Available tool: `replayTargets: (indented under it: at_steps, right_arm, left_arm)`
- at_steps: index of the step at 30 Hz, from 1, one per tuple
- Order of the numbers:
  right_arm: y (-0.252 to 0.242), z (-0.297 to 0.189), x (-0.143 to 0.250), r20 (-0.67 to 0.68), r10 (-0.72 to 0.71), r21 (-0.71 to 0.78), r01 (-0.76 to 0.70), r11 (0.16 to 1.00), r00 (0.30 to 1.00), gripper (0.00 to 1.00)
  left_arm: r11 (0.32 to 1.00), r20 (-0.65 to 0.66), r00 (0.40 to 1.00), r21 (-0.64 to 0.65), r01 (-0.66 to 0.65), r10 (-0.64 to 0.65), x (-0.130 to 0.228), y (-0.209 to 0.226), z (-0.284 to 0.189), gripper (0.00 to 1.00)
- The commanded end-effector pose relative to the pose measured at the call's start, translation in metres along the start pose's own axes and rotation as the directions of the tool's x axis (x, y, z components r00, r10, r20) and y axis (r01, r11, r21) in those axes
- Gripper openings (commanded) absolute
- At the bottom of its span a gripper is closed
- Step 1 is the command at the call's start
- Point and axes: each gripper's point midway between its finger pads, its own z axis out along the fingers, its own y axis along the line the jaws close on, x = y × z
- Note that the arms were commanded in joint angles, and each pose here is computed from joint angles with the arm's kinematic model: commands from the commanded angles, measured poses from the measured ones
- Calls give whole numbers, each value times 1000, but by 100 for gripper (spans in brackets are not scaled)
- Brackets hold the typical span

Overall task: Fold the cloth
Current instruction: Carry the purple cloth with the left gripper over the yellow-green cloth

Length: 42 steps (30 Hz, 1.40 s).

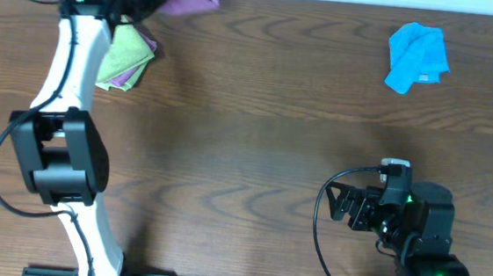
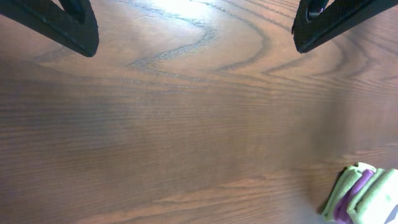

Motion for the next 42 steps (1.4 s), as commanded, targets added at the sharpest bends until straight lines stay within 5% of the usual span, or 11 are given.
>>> replayTargets:
  at_steps: [1, 17, 42]
  right_arm:
    - [-1, 0, 0, 4, 21, 4, -21, 1000, 1000, 99]
    - [-1, 0, 0, 4, 21, 4, -21, 1000, 1000, 99]
    - [-1, 0, 0, 4, 21, 4, -21, 1000, 1000, 99]
  left_arm:
    - [999, 54, 997, -2, -53, 53, -26, -5, -22, 6]
    - [988, 116, 990, -141, -62, 79, -65, 54, -76, 6]
    - [951, 50, 994, -299, -73, 92, -50, 110, -61, 6]
